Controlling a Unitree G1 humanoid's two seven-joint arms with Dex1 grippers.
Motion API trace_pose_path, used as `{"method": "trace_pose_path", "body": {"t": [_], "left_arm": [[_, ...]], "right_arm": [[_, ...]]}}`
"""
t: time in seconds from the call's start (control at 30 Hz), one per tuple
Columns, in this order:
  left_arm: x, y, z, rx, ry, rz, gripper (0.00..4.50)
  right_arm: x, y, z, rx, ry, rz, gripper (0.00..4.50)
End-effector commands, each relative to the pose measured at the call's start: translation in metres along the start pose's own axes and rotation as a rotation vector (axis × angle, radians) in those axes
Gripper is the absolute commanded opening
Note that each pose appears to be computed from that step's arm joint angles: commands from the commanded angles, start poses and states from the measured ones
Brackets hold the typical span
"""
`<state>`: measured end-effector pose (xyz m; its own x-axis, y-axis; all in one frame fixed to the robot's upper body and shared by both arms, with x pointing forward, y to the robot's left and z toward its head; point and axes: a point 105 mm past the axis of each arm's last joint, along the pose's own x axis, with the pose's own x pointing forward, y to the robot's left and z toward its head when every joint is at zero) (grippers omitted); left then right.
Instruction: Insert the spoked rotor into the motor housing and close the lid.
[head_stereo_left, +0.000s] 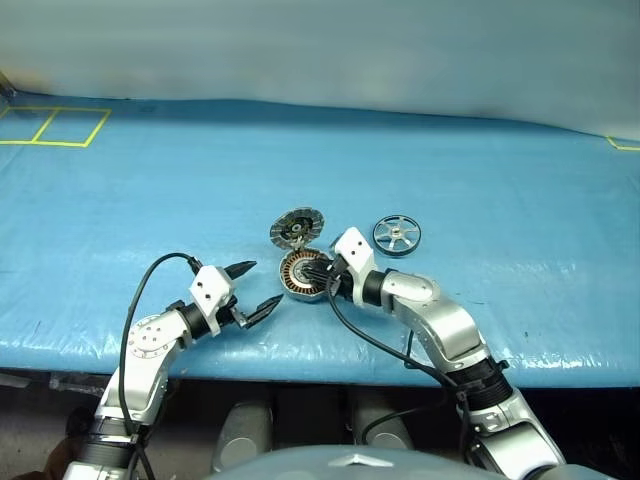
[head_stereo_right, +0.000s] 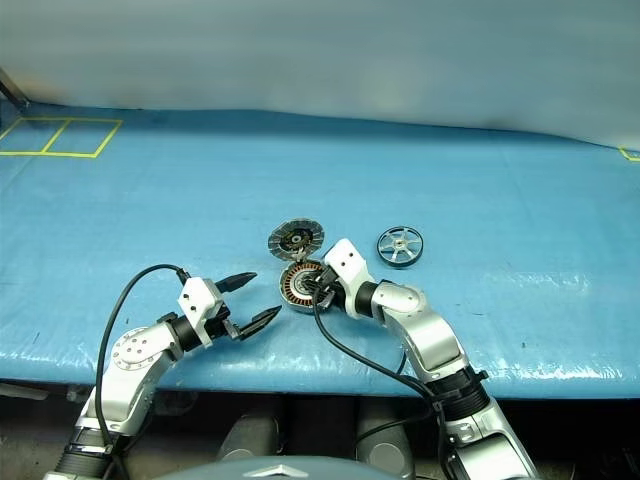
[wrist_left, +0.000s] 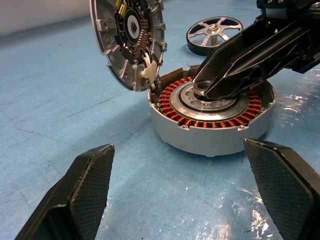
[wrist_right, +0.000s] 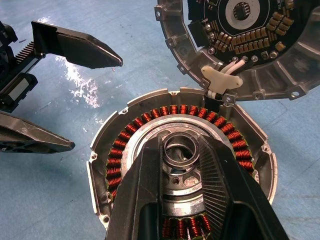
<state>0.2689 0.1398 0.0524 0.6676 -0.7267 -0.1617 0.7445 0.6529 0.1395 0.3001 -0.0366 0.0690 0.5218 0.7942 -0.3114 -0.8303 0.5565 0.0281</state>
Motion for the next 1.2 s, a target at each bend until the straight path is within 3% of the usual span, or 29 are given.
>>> {"method": "trace_pose_path", "body": {"t": [0.03, 1.2], "left_arm": [[0.001, -0.001, 0.014, 0.046, -0.048, 0.001, 4.50], [0.002, 0.001, 0.006, 0.076, -0.023, 0.031, 4.50]], "right_arm": [[0.000, 0.001, 0.013, -0.041, -0.037, 0.005, 0.68], [0.001, 0.009, 0.006, -0.071, -0.002, 0.039, 0.68]]}}
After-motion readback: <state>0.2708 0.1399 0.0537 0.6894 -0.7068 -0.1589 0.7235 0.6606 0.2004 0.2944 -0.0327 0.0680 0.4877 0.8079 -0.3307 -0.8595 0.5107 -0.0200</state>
